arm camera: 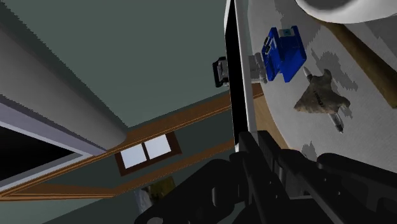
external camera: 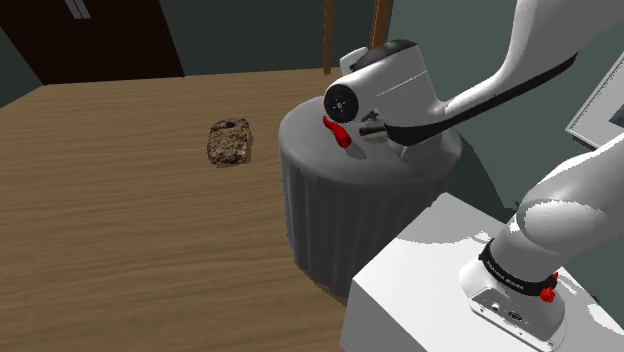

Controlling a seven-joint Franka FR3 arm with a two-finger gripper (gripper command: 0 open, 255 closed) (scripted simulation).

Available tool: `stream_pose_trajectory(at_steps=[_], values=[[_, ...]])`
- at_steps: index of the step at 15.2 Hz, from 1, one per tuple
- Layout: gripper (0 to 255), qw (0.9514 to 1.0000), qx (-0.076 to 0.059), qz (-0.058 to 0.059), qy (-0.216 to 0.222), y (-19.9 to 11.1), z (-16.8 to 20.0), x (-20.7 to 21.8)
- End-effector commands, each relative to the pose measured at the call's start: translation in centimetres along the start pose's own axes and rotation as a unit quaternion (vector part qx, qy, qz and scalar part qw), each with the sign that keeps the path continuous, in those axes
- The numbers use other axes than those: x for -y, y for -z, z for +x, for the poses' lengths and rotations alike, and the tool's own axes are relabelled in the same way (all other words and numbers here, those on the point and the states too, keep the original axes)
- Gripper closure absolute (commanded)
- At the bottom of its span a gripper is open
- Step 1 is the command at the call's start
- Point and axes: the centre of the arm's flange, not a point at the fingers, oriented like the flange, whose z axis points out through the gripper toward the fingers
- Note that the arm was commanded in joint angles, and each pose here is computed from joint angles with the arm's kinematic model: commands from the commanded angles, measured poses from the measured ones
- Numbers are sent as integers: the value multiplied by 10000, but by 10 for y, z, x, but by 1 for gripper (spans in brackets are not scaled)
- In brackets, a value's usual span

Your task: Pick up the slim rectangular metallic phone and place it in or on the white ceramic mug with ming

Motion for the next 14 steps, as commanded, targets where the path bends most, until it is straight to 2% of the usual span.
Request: stream_pose_trajectory(at_steps=[1,5,14], values=[[255,10000,5,5,-4,6,-27,-7],[255,10000,6,5,-4,20,-75,-21],[255,10000,5,5,-4,9,-87,24]])
